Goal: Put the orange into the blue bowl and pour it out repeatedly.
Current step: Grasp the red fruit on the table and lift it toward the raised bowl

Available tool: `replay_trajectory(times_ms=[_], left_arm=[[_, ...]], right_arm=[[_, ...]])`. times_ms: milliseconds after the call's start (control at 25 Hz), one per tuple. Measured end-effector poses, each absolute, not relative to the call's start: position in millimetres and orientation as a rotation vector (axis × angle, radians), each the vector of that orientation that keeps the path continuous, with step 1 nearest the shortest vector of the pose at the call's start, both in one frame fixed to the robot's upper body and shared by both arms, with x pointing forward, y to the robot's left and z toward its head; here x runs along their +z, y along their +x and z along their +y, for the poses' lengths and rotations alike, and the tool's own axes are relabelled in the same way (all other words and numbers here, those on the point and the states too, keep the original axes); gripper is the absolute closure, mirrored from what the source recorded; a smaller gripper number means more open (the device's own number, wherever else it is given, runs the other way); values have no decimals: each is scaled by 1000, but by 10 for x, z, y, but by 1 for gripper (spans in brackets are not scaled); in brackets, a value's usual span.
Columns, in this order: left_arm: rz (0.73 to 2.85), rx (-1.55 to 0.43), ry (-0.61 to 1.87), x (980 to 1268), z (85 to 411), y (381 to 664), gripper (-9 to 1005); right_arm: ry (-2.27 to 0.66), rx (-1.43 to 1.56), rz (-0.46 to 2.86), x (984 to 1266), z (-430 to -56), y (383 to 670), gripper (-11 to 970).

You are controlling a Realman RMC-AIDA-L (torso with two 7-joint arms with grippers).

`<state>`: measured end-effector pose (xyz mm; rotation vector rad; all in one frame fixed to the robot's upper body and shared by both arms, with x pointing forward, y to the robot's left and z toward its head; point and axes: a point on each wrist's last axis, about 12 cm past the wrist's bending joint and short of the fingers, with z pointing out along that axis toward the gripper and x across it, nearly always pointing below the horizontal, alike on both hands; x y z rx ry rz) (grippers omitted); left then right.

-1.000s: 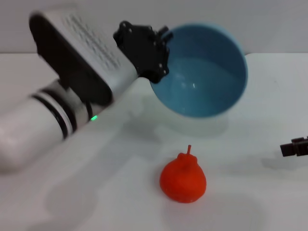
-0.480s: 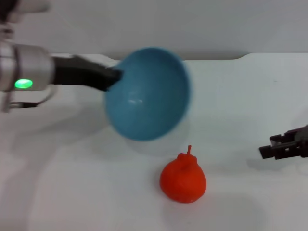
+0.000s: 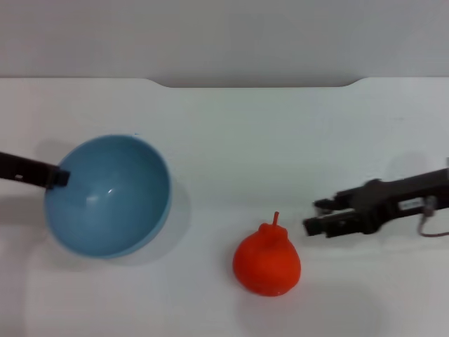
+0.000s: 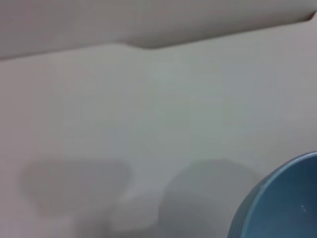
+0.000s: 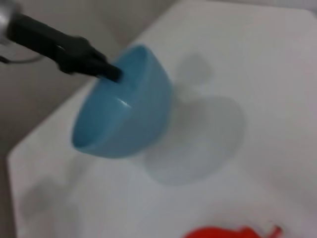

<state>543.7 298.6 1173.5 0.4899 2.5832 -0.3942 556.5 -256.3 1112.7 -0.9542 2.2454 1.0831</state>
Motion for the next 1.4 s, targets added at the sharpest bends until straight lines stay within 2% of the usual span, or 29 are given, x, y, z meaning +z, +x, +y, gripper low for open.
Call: replay_trajectory(times_ms=[240,760,1120,1400], left_arm=[[2626,-383,502,11761,3002,5365,997],[2621,-384,533,11772,2938,5387,998],[2613,-378,581,11773,2867,5406,998],[2616,-370,593,11766,2854,5406,997]], right_arm=[[-964,1087,2244,10919,-2285,5704,379],[-764,1118,2328,10567,-2205,5630,379],[-734,1168,2364,10459,-2146,5547,380],[-819,1165,2398,10412,-2000,5528,382]])
